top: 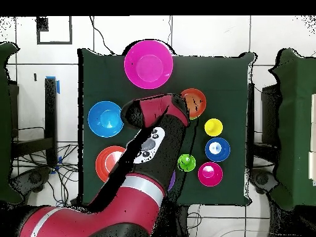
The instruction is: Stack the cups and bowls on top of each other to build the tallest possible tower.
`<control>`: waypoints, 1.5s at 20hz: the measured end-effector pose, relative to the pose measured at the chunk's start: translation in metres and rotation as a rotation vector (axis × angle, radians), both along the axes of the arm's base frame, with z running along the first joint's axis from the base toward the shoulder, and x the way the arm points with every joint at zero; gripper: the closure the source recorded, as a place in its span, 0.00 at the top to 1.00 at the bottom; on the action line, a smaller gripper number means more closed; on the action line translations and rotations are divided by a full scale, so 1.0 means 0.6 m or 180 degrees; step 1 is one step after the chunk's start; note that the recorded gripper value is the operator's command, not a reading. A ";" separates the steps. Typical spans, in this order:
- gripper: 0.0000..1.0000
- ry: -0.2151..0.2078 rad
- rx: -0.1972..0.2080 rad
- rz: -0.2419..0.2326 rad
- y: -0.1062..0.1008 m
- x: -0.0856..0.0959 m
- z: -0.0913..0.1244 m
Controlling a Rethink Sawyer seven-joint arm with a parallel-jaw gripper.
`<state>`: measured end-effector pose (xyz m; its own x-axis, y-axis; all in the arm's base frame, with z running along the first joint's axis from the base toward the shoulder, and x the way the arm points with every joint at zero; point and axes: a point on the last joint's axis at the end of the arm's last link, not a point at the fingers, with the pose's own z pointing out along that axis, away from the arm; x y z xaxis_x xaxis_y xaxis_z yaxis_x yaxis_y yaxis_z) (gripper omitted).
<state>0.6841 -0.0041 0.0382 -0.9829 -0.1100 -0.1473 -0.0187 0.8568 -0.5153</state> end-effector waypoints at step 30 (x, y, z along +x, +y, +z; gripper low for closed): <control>1.00 -0.0016 -0.0001 0.0003 -0.001 0.004 0.002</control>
